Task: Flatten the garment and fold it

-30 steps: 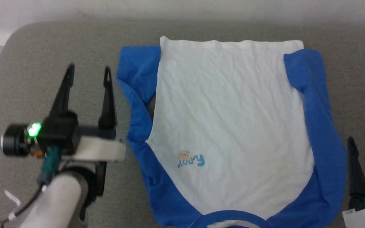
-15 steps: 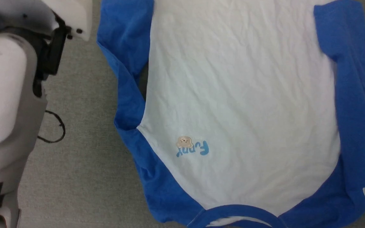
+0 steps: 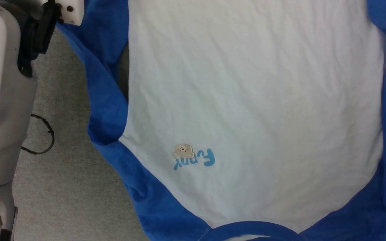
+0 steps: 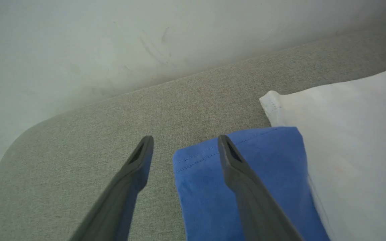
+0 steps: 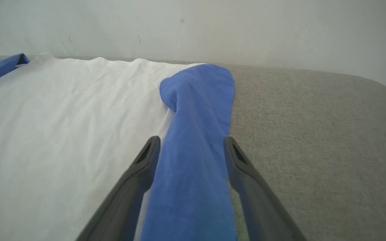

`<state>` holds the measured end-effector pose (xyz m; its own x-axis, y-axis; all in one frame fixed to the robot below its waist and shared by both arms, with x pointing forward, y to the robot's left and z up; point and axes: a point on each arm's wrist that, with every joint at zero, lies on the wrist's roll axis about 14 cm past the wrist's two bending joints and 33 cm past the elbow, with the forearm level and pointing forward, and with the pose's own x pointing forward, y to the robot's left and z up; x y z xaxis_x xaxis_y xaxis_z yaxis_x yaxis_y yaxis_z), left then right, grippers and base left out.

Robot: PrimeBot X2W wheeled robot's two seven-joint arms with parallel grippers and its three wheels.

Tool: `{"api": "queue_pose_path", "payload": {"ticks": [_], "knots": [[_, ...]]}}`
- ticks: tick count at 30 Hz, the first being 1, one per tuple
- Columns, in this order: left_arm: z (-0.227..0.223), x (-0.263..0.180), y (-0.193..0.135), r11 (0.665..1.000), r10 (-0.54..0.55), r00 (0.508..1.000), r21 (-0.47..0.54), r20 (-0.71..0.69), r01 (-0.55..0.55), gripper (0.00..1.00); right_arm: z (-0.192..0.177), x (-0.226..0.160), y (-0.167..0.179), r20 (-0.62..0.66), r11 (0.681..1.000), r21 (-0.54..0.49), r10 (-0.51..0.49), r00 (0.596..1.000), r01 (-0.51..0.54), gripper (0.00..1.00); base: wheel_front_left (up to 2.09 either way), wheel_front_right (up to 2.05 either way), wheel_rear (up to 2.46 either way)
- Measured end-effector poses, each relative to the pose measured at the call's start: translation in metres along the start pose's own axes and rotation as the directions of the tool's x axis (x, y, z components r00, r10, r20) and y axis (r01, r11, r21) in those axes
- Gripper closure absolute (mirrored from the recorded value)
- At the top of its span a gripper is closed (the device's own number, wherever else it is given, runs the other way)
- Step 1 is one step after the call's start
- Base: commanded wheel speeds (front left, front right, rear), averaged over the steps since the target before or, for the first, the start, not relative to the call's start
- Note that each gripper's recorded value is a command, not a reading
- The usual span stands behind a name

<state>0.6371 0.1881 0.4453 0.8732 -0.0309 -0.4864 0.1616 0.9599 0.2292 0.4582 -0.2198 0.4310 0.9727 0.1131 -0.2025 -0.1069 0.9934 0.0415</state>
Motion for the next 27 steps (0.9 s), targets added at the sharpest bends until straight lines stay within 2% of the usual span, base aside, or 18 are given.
{"api": "queue_pose_path", "payload": {"ticks": [7,10,11,12,13,19,27], "knots": [[-0.044,0.019,-0.010,0.999,-0.010,0.993,-0.046,-0.117,0.005,0.00,-0.013,0.000,-0.013,-0.038,0.999,-0.007,-0.032,0.999,0.032,0.00,0.00,0.00,0.00],[-0.049,0.021,-0.011,0.998,-0.014,0.992,-0.055,-0.127,0.007,0.00,-0.015,0.000,-0.016,-0.046,0.999,-0.010,-0.038,0.998,0.037,0.00,0.00,0.00,0.00],[-0.050,0.022,-0.011,0.998,-0.014,0.992,-0.055,-0.127,0.007,0.55,-0.015,0.000,-0.017,-0.047,0.999,-0.014,-0.040,0.998,0.039,0.00,0.00,0.00,0.00],[-0.049,0.022,-0.011,0.998,-0.014,0.992,-0.055,-0.124,0.007,0.94,-0.015,0.000,-0.018,-0.046,0.999,-0.017,-0.041,0.998,0.040,0.00,0.00,0.00,0.00],[-0.048,0.023,-0.012,0.998,-0.015,0.993,-0.055,-0.117,0.009,1.00,-0.014,0.000,-0.019,-0.046,0.999,-0.019,-0.042,0.998,0.041,0.00,0.00,0.00,0.00],[-0.045,0.020,-0.012,0.997,-0.016,0.998,-0.074,-0.062,0.011,1.00,-0.012,-0.002,-0.022,-0.039,0.999,-0.021,-0.051,0.998,0.050,0.00,0.00,0.00,0.00],[0.007,-0.009,0.002,0.999,-0.010,0.993,-0.041,0.115,0.015,1.00,0.012,-0.010,-0.013,0.019,0.999,0.000,-0.043,0.999,0.043,0.00,0.00,0.00,0.00]]}}
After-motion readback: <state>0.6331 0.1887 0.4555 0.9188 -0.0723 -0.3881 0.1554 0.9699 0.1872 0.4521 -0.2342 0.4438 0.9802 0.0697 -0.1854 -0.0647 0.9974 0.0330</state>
